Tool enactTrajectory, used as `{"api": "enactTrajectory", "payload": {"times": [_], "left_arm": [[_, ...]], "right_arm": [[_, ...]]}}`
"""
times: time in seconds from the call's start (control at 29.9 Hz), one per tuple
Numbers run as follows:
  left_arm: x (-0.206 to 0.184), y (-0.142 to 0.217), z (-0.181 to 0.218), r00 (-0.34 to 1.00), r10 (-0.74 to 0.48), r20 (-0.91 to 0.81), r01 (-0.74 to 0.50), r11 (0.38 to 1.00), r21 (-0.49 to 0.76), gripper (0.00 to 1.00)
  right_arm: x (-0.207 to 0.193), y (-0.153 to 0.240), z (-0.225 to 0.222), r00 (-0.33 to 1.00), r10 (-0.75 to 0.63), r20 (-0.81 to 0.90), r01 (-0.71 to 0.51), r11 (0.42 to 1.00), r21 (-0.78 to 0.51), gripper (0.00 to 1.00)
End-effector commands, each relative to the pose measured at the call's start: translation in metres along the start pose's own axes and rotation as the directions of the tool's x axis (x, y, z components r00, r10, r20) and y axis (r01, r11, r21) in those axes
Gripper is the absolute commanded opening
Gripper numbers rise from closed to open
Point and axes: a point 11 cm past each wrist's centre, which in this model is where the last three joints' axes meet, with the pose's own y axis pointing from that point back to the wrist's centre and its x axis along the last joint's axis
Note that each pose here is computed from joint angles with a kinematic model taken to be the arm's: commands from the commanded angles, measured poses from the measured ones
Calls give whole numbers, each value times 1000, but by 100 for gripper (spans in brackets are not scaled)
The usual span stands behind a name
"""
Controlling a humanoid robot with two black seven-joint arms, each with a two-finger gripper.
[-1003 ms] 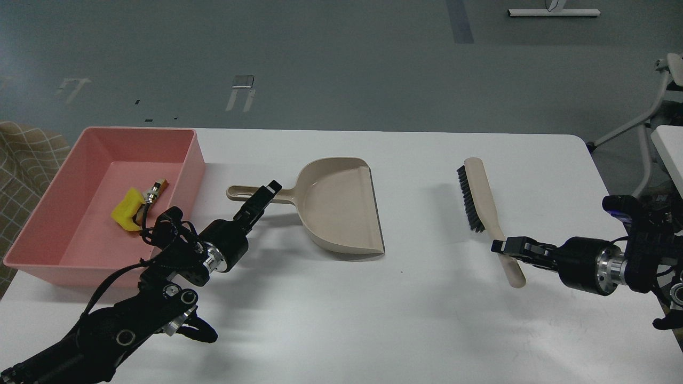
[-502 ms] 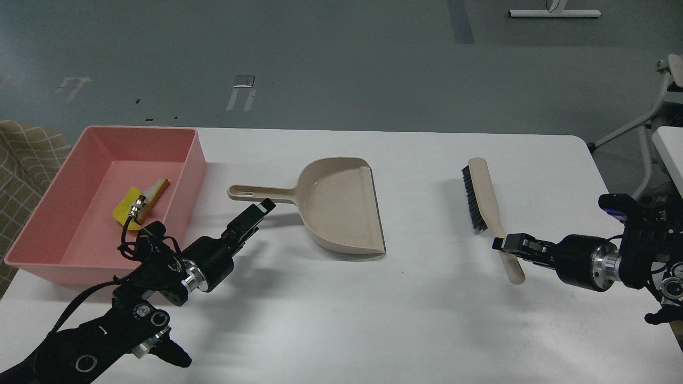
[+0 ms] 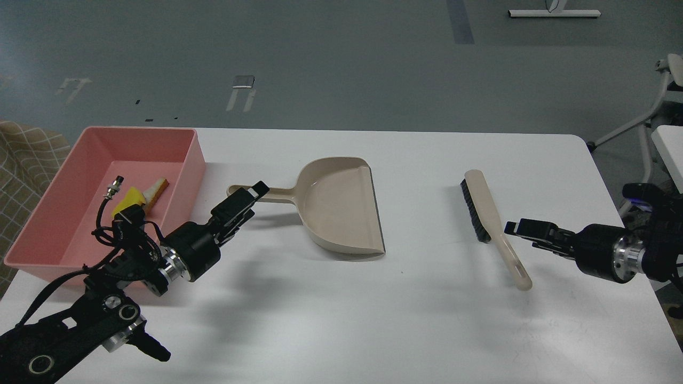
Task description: Sweep and dump garbage into bin
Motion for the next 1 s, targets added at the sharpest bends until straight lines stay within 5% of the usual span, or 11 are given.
{"api": "enactTrajectory", "payload": {"times": [0.0, 0.2, 0.47, 0.6, 0.8, 0.97], "left_arm": [[34, 11, 36, 999, 16, -35, -19, 997, -74, 98], [118, 14, 102, 985, 152, -83, -168, 951, -259, 98], [203, -20, 142, 962, 250, -111, -274, 897, -348, 98], [219, -67, 150, 949, 205, -240, -288, 875, -390, 98], [202, -122, 125, 925, 159, -345, -286, 890, -356, 98], [165, -154, 94, 952, 105, -288, -197, 930, -310, 98]], "right_arm": [[46, 28, -8, 997, 81, -16, -80, 997, 19, 97], [150, 66, -38, 912, 399, 100, -410, 899, 152, 97], [231, 54, -76, 772, 528, 353, -625, 730, 276, 96], [256, 38, -117, 718, 518, 464, -695, 570, 439, 96], [249, -2, -154, 635, 424, 646, -771, 406, 491, 96], [234, -32, -159, 516, 197, 834, -829, 359, 428, 97]]}}
